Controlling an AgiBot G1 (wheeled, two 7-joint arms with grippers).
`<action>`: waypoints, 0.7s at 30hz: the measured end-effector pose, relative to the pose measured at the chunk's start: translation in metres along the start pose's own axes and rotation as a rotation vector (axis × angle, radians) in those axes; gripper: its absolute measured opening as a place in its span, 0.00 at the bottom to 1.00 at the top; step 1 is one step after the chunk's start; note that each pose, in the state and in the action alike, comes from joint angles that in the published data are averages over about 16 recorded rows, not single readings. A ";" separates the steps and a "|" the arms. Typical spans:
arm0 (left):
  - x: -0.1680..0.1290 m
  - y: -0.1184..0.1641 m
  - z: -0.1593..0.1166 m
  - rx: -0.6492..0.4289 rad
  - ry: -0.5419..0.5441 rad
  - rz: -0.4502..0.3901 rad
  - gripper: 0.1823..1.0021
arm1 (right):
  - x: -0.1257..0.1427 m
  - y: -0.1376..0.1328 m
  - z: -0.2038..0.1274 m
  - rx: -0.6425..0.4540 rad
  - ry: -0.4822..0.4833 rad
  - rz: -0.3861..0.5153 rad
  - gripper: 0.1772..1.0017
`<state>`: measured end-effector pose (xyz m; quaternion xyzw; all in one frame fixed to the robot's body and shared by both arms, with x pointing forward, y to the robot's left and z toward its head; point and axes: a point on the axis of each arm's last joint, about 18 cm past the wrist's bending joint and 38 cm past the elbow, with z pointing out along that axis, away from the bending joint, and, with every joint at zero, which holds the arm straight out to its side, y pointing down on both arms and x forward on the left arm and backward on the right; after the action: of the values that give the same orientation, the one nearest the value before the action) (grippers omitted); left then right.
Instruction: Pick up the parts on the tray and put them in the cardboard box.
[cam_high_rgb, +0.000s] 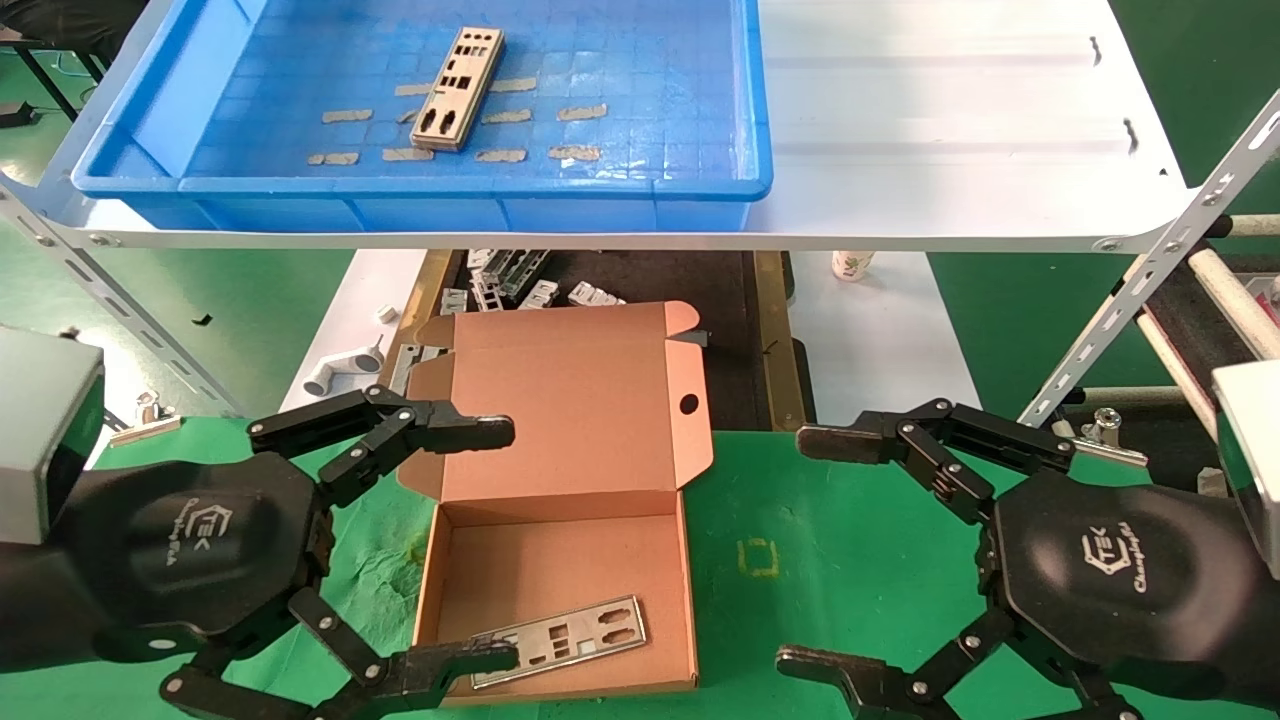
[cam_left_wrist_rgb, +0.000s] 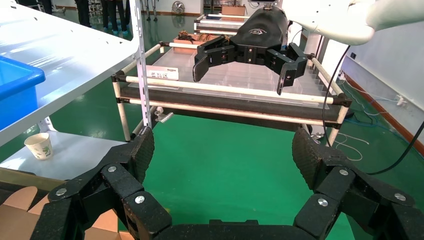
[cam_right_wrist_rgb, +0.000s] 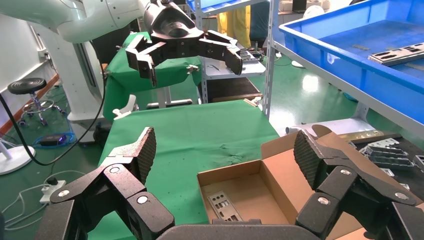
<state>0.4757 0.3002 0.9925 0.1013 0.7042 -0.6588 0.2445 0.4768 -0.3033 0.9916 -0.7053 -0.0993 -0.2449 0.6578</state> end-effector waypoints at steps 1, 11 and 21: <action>0.000 0.000 0.000 0.000 -0.001 0.000 1.00 | 0.000 0.000 0.000 0.000 0.000 0.000 1.00; -0.020 -0.008 0.002 0.023 -0.081 0.008 1.00 | 0.000 0.000 0.000 0.000 0.000 0.000 0.99; -0.098 -0.028 0.013 0.052 -0.332 0.048 1.00 | 0.000 0.000 0.000 0.000 0.000 0.000 0.91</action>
<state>0.5499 0.3019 1.0633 0.0144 0.6342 -0.6785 0.3705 0.4768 -0.3033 0.9916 -0.7053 -0.0993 -0.2449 0.6578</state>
